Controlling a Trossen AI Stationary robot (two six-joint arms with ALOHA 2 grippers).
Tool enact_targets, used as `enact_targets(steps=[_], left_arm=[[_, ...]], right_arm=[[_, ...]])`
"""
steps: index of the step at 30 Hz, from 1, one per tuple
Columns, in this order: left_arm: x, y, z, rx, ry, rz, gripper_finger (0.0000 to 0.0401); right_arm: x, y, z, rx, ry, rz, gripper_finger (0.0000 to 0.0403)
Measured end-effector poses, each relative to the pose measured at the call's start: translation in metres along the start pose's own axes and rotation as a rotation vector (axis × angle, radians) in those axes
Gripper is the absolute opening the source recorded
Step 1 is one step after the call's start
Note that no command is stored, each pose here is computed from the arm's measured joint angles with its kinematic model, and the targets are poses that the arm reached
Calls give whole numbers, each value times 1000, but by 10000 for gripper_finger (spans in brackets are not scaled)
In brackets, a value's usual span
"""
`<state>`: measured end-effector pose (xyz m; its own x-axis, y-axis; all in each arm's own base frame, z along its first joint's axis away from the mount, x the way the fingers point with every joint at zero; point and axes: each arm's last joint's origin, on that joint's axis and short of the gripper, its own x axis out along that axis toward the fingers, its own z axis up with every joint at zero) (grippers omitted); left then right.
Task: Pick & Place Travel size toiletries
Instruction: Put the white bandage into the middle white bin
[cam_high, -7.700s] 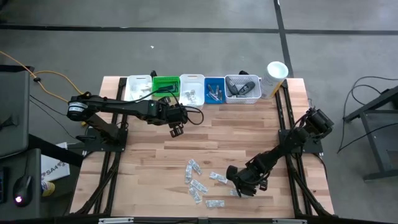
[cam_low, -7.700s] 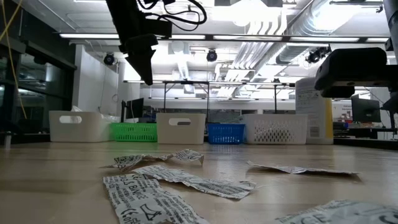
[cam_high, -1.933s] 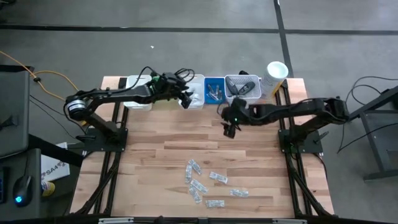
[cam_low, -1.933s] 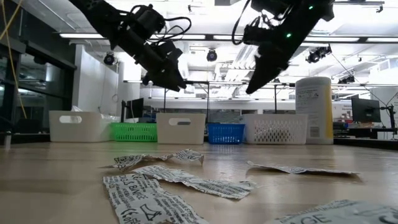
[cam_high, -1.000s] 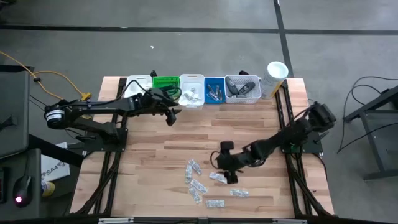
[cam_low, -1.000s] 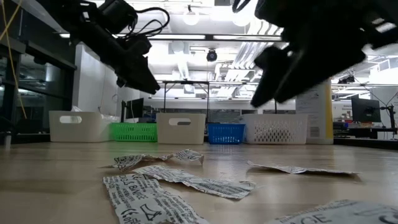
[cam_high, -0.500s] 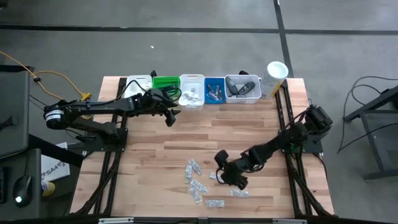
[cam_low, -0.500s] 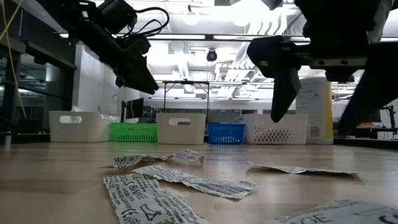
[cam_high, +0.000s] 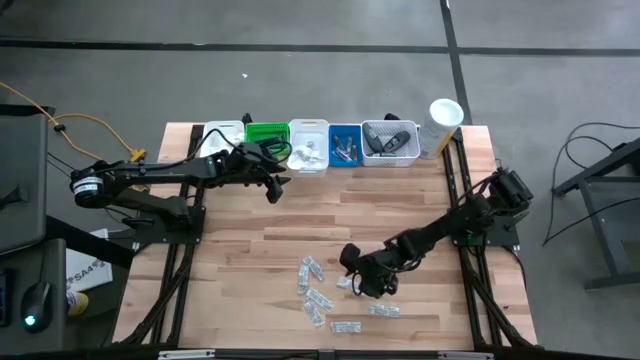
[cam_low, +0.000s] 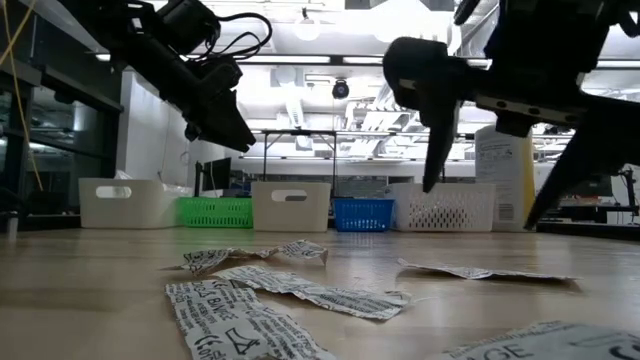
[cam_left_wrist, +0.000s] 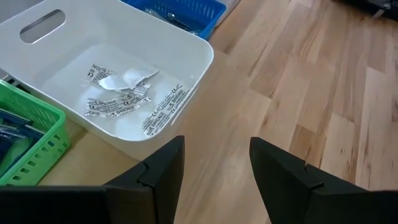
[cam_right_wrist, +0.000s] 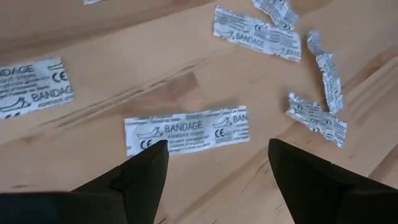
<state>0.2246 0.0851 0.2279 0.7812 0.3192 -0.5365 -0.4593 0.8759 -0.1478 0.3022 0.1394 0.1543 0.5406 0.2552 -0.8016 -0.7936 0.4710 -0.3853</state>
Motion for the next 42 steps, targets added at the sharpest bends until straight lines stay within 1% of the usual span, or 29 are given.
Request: enact_targets(steps=[3,7,8,10,13,17,23,28,33,35,37,42], left_arm=[[0,0,0,0,0,0,182],[0,0,0,0,0,0,182],[0,0,0,0,0,0,182],[0,0,0,0,0,0,182],[0,0,0,0,0,0,182],[0,0,0,0,2,1,182],[0,0,-1,0,11,0,182],[0,0,-1,2,14,-8,182],[0,0,-1,3,17,-8,182],[0,0,-1,3,17,-8,182],[0,0,-1,3,17,-8,182],[0,0,-1,3,17,-7,182]], right_arm=[[-3,-3,3,-8,40,9,270],[-7,-18,20,-27,39,2,270],[-6,-20,22,-25,49,17,270],[2,-20,23,-27,92,85,270],[14,-19,25,-80,146,160,270],[23,-19,28,-108,186,217,270],[26,-20,29,-95,170,231,270],[37,-15,25,-82,182,273,270],[41,-13,25,-83,189,279,270],[42,-13,25,-61,187,286,262],[41,-13,23,-39,190,298,245],[41,-10,20,-5,199,350,179]])
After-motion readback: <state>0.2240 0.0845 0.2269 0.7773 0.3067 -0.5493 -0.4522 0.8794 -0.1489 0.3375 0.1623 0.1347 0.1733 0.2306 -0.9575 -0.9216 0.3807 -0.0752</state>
